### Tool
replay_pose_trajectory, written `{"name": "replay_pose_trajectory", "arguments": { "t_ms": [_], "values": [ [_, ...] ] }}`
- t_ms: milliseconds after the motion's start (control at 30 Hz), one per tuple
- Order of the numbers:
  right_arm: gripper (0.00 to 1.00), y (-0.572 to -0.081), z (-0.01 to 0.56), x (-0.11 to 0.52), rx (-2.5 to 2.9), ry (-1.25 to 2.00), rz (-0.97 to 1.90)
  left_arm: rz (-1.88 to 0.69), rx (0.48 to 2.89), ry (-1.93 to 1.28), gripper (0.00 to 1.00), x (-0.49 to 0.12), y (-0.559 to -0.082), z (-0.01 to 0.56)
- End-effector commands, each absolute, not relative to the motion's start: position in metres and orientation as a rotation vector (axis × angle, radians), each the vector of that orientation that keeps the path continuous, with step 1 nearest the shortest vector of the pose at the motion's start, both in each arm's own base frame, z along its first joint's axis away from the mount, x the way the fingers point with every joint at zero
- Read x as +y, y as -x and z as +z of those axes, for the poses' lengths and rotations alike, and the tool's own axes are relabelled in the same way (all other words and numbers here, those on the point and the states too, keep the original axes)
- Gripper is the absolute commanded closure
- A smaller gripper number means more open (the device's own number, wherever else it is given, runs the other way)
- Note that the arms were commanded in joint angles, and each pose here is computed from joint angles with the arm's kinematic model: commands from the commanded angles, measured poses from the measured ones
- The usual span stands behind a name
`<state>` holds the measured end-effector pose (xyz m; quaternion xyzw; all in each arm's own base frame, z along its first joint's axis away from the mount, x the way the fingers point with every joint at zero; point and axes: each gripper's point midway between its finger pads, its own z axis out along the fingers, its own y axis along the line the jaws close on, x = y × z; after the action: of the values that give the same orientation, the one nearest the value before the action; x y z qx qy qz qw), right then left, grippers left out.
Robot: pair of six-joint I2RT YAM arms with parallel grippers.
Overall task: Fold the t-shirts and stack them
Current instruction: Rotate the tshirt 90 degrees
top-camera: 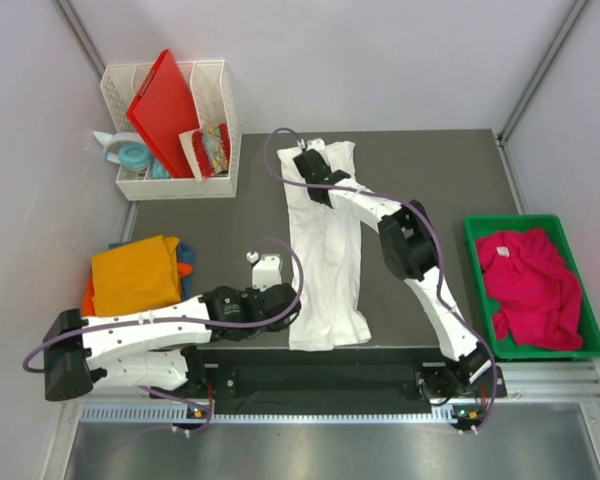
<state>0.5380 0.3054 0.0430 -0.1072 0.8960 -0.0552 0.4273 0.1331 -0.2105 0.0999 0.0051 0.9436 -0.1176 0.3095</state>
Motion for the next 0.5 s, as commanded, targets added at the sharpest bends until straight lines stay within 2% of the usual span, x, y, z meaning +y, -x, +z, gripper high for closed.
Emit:
{"name": "replay_pose_trajectory", "arguments": {
  "t_ms": [0, 200, 467],
  "values": [
    [0.95, -0.545, 0.111, 0.291, 2.131, 0.157, -0.128, -0.358, 2.484, -0.028, 0.88, -0.228, -0.137, 0.106],
    [1.00, -0.539, 0.116, 0.269, 2.125, 0.102, -0.140, -0.386, 2.489, -0.024, 0.87, -0.231, -0.135, 0.104],
    [0.99, -0.534, 0.116, 0.254, 2.139, 0.068, -0.147, -0.400, 2.508, -0.007, 0.88, -0.233, -0.132, 0.098]
  ]
}}
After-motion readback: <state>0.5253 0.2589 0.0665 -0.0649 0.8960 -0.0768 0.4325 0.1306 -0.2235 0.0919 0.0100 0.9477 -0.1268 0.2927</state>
